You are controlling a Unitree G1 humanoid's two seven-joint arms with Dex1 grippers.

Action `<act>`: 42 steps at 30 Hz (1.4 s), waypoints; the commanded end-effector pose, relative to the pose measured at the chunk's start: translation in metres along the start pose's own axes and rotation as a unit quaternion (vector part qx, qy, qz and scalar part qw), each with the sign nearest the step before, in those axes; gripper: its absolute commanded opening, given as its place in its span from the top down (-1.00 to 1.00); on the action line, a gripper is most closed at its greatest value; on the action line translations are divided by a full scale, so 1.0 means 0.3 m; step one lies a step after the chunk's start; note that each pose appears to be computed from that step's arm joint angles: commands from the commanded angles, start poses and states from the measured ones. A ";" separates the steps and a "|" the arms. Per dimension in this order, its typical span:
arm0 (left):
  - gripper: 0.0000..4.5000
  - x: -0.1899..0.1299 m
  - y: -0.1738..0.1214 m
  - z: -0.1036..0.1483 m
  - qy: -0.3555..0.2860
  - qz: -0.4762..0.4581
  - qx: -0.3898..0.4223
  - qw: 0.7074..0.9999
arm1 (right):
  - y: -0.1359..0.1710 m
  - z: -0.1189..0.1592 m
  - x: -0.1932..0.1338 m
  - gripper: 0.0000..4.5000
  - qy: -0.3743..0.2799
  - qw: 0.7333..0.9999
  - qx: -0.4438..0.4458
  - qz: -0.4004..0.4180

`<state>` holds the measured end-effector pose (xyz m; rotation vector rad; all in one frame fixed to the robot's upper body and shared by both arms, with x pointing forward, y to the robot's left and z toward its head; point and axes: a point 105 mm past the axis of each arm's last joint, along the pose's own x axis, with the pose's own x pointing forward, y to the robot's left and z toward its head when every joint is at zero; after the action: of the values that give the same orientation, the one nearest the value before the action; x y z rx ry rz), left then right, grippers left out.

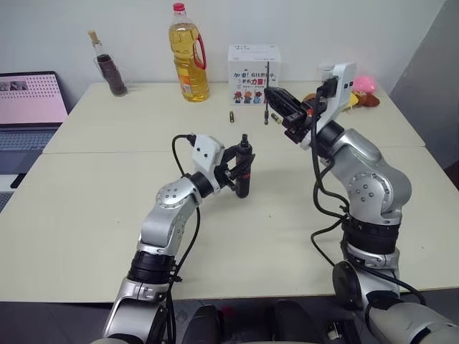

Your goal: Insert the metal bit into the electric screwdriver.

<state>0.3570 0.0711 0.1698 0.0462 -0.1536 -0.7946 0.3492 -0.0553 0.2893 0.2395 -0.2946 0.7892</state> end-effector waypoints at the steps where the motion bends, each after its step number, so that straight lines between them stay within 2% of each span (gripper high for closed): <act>1: 0.26 -0.014 0.019 -0.042 0.027 0.013 -0.006 1.000 | 0.053 0.042 0.027 0.98 -0.042 0.999 -0.011 0.013; 10: 0.26 -0.023 0.022 -0.038 0.028 0.019 -0.003 0.999 | 0.105 -0.028 0.065 0.98 -0.046 0.999 -0.021 0.021; 15: 0.26 -0.031 0.032 -0.033 0.029 0.028 -0.001 0.999 | 0.078 -0.067 0.069 0.98 -0.029 0.999 -0.038 -0.010; 28: 0.26 -0.045 0.063 -0.050 0.041 0.073 -0.008 0.996 | 0.084 -0.081 0.069 0.98 -0.033 0.998 -0.041 -0.029; 42: 0.26 -0.018 0.056 -0.091 0.064 0.098 0.000 0.993 | 0.106 -0.072 0.092 0.98 -0.041 0.996 -0.058 -0.051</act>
<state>0.3611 0.0723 0.1691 0.0318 -0.1351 -0.6779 0.3576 -0.0121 0.2592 0.1814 -0.3080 0.6498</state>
